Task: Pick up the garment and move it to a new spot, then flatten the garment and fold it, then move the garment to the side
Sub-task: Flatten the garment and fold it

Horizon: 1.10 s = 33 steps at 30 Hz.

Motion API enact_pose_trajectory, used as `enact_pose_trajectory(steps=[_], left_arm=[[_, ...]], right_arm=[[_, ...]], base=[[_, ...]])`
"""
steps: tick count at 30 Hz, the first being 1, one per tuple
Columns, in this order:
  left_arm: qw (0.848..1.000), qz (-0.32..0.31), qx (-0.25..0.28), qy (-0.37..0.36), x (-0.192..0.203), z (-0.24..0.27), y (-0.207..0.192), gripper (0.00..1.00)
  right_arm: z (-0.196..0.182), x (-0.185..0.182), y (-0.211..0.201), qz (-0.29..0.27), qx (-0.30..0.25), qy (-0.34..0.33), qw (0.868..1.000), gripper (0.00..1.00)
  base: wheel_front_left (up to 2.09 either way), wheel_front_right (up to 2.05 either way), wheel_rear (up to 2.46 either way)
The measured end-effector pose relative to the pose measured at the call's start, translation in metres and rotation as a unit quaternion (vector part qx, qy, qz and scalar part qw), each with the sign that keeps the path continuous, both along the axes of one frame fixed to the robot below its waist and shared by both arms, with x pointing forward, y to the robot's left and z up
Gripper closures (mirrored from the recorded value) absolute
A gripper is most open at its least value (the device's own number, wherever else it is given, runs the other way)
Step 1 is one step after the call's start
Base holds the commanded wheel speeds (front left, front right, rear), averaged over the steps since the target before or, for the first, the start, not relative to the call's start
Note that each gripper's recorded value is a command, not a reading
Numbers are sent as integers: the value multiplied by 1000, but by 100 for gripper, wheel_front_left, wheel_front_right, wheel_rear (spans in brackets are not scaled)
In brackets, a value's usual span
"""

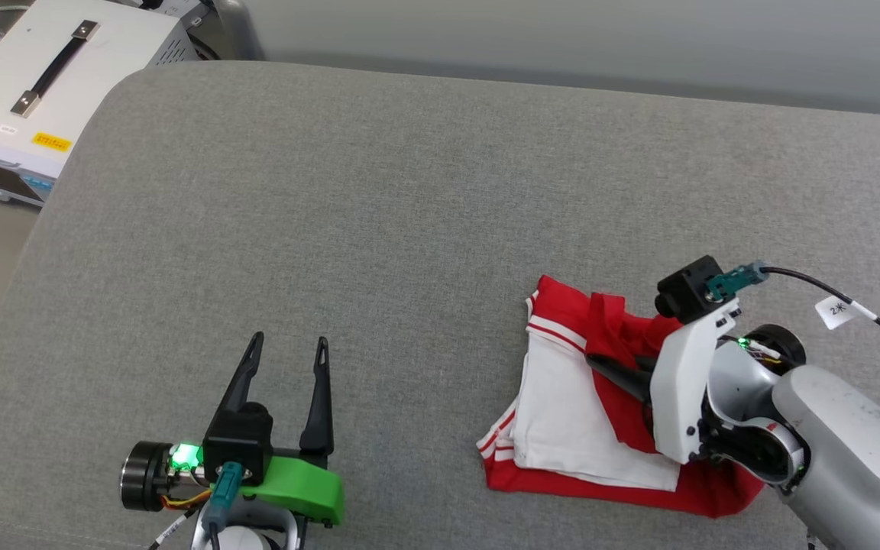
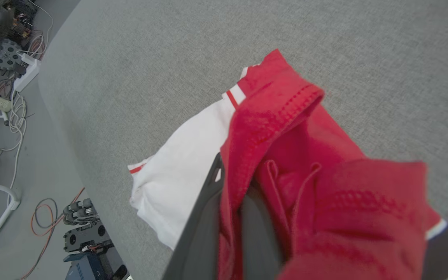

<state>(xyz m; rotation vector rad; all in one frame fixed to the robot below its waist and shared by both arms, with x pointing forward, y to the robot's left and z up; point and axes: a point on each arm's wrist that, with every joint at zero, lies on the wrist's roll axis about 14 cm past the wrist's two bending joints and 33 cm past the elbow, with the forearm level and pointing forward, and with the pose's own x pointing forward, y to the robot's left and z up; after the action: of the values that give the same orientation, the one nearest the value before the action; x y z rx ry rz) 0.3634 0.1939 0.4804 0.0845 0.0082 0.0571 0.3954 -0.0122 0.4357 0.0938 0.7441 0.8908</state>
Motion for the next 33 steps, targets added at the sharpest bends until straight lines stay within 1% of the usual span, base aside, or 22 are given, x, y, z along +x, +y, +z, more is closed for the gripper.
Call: enact_pose_trajectory(steps=[4,6,8,9,10,11,14,17,21,24,27,30,33], left_arm=[[1000,0,-1,2,3,-2,-1,0],[1000,0,-1,4,3,-3,-1,0],[1000,1,-2,6,3,-4,-2,0],[1000,1,-2,6,3,-4,-2,0],[1000,2,-2,6,2,-4,-1,0],[1000,2,-3,5,2,-3,-1,0],[1000,3,-3,0,1,0,-1,0],[1000,4,-3,-4,0,3,0,0],[1000,-3,-4,-10,-1,6,-3,0],[1000,-11,-5,-13,-2,8,-9,0],[1000,-21,-6,-20,-1,12,-15,0],[999,-29,-6,-28,-1,17,-20,0],[999,-35,-5,-33,-3,20,-23,0]], right_arm=[[-15,5,13,7,-11,3,1000,100],[-31,1,13,22,-44,6,999,100],[-43,-2,11,24,-58,14,998,100],[-47,-3,12,24,-59,14,998,93],[-47,-4,13,23,-57,11,998,55],[-47,-4,13,22,-55,7,998,0],[-38,-3,15,25,-44,-26,998,0],[-17,3,15,20,-18,-81,996,0],[25,16,5,5,15,-175,984,0],[63,31,-11,-32,45,-245,968,0],[92,42,-42,-89,60,-307,946,0],[111,46,-77,-146,59,-355,922,0],[122,42,-108,-196,51,-393,897,0]], base=[[0,0,0],[0,0,0],[0,0,0],[0,0,0],[0,0,0],[0,0,0],[0,0,0],[0,0,0],[0,0,0],[0,0,0],[0,0,0],[0,0,0],[0,0,0]])
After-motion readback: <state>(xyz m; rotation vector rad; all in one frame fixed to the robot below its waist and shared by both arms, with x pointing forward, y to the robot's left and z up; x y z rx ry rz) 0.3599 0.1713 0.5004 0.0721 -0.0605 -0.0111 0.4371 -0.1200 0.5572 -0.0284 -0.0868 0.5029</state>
